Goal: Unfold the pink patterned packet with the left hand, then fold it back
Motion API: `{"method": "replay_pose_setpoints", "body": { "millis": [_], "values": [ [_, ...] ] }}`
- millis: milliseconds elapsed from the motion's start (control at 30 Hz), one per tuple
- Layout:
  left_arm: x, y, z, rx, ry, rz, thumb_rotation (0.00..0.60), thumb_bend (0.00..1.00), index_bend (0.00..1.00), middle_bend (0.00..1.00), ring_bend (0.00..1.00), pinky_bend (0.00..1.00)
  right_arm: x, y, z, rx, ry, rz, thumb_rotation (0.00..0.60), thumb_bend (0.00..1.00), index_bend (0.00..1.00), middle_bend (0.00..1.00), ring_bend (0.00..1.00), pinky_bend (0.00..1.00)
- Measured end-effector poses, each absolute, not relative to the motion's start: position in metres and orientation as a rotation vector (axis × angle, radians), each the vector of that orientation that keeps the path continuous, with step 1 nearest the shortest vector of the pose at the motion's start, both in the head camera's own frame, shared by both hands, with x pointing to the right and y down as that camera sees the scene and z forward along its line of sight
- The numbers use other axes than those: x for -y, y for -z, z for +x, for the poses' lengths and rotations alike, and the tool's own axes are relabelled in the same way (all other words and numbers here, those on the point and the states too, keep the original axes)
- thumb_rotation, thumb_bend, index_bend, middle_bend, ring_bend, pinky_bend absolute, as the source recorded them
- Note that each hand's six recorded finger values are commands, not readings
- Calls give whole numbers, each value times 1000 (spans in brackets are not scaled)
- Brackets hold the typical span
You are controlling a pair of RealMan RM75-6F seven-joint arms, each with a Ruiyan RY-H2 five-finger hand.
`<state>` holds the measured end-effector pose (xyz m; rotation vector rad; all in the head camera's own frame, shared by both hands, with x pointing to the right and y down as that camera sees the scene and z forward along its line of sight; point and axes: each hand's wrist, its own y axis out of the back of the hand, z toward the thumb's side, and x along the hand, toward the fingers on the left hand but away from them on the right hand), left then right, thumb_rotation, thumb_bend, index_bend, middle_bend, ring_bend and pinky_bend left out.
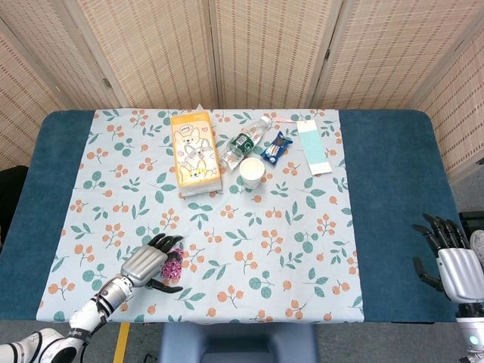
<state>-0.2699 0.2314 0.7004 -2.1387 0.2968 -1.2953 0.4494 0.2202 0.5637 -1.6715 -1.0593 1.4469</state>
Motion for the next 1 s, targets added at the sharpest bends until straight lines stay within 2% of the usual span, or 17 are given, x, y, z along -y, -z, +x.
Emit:
{"method": "replay_pose_setpoints", "body": {
  "millis": [500, 1000],
  "values": [
    [-238, -711, -277, -272, 1342, -2070, 202, 123, 341, 0, 0, 0, -220, -564, 449, 1058, -1453, -1669, 600, 481, 187, 94, 32, 0],
    [-231, -705, -334, -286, 1462, -1971, 203, 122, 351, 0, 0, 0, -219, -562, 448, 1059, -1451, -1664, 600, 481, 187, 94, 32, 0]
  ]
}}
